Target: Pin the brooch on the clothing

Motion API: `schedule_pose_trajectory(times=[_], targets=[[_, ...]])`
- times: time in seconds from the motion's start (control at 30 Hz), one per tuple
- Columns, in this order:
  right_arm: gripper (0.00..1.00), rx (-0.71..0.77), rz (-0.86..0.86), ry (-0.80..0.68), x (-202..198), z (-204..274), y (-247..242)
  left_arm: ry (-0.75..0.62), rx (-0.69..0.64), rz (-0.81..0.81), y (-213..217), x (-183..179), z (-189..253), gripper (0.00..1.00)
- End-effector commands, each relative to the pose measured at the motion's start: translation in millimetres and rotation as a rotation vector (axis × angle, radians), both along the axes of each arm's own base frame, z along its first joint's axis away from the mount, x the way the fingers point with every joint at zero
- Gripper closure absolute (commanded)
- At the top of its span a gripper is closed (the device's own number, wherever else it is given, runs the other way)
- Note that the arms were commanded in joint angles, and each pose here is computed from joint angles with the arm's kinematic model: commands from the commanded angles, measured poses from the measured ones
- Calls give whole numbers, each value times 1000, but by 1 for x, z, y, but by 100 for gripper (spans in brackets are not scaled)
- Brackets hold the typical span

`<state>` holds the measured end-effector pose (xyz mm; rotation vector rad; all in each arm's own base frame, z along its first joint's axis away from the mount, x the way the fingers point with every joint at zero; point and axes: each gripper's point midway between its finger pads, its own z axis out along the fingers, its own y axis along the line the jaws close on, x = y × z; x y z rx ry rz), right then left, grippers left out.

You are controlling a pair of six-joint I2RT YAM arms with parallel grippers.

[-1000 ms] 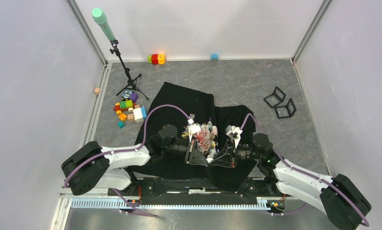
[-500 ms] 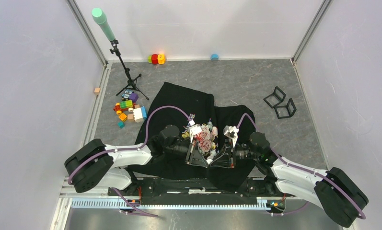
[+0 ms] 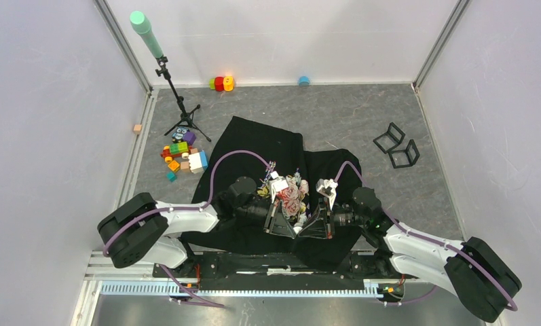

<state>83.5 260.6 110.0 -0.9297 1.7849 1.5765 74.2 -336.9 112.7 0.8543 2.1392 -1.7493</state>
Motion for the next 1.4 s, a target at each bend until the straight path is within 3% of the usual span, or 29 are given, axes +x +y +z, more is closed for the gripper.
schedule_pose_trajectory(times=[0.0, 0.73, 1.27, 1.3, 1.37], targets=[[85, 59, 3, -99, 8, 19, 7, -66, -131, -18, -21, 7, 40, 98], [83, 15, -15, -73, 13, 11, 9, -60, -125, -43, -30, 7, 40, 98], [90, -126, -139, 30, 36, -19, 8, -67, -128, -44, -29, 4, 41, 98], [91, -131, -146, 35, 37, -21, 8, -101, -172, -45, -38, 10, 62, 98], [91, -151, -174, 48, 41, -25, 7, -71, -126, -42, -28, 4, 42, 98]])
